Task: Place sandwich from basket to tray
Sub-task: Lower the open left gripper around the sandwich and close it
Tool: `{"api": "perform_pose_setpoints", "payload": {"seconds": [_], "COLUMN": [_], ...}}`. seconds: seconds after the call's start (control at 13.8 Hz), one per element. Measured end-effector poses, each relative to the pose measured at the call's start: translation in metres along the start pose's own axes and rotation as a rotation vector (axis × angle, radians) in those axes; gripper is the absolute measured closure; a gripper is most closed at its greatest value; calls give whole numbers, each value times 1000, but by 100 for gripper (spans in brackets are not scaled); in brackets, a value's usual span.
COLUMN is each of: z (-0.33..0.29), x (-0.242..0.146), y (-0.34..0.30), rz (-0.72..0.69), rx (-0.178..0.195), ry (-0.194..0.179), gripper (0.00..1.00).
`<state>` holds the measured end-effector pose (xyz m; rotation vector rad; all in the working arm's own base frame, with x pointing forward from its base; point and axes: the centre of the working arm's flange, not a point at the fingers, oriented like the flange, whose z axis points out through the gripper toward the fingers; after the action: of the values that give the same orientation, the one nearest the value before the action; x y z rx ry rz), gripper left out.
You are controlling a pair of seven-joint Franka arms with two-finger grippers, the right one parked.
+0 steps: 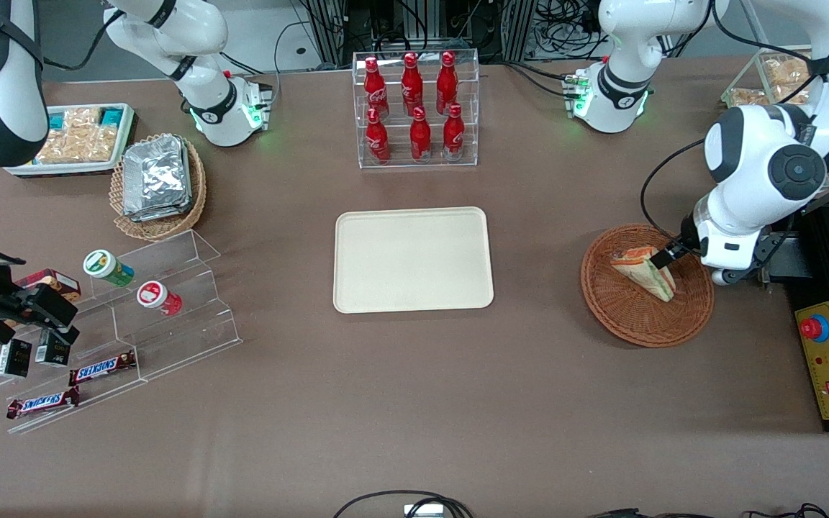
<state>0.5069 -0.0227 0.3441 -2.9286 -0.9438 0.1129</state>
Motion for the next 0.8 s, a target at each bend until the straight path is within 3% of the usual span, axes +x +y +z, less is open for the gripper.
{"api": "perform_pose_setpoints", "payload": {"seconds": [0.8], "z": [91], "x": [-11], "y": [-2], "rz": [-69], "rx": [-49], "ry": [27], "gripper": [0]}}
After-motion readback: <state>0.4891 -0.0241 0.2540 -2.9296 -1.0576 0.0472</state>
